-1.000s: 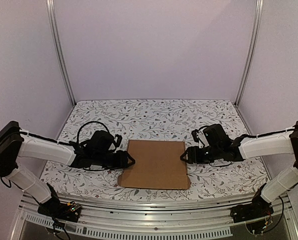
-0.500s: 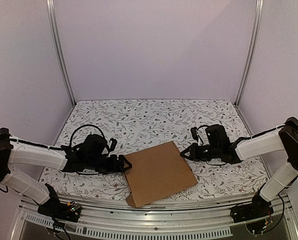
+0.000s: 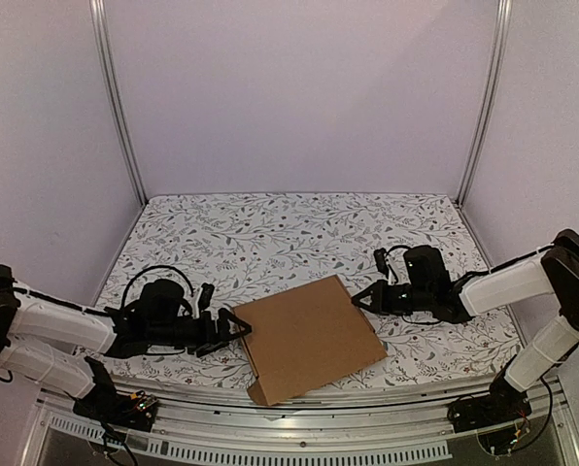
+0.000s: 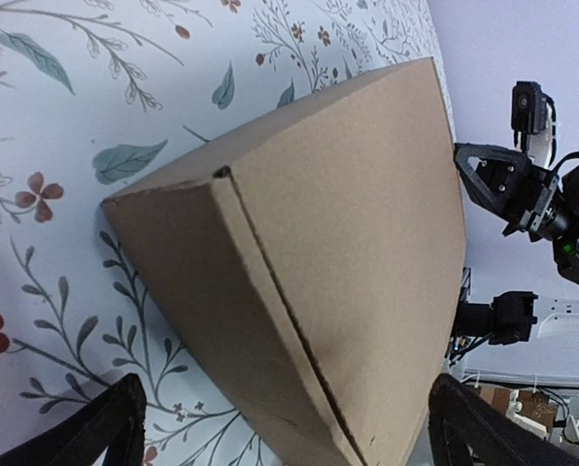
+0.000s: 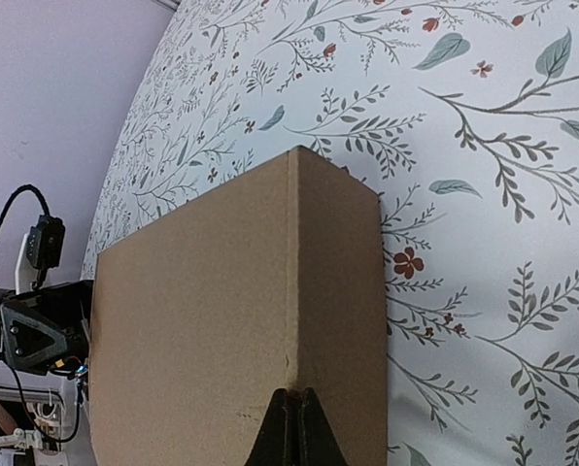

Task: Fold the paper box

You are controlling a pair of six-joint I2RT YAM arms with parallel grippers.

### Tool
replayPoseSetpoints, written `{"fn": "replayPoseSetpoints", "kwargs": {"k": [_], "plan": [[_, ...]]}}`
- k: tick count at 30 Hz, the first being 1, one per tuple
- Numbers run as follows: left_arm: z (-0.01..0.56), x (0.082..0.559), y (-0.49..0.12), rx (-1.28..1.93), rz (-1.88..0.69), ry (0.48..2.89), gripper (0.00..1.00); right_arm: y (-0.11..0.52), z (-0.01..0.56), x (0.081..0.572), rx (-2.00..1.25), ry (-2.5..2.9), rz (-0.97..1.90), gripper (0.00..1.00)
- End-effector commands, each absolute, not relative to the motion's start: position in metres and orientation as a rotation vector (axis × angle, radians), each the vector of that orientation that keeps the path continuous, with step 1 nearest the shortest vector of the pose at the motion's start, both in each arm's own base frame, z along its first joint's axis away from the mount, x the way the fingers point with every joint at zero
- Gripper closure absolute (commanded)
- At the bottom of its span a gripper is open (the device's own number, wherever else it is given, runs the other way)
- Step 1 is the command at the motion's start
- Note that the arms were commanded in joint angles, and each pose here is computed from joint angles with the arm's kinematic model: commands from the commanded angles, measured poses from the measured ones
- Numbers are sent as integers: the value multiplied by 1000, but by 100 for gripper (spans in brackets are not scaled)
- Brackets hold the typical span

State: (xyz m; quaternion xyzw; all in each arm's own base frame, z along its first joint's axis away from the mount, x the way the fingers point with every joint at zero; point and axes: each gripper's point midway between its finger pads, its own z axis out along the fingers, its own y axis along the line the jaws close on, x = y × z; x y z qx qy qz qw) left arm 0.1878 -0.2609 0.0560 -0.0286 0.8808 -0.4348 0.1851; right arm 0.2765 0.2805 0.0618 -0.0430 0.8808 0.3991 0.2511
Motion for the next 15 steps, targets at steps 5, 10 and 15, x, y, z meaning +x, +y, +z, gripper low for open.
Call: {"fn": "replayPoseSetpoints", "kwargs": {"k": [5, 10, 15], "plan": [[63, 198, -275, -204, -1425, 2375, 0, 239, -16, 235, 7, 2701, 895, 100], [52, 200, -281, -247, -1475, 2373, 0, 228, -17, 232, 58, 2704, 882, 100], [51, 202, -289, -253, -1534, 2352, 0, 217, -20, 227, 92, 2711, 867, 100]]}}
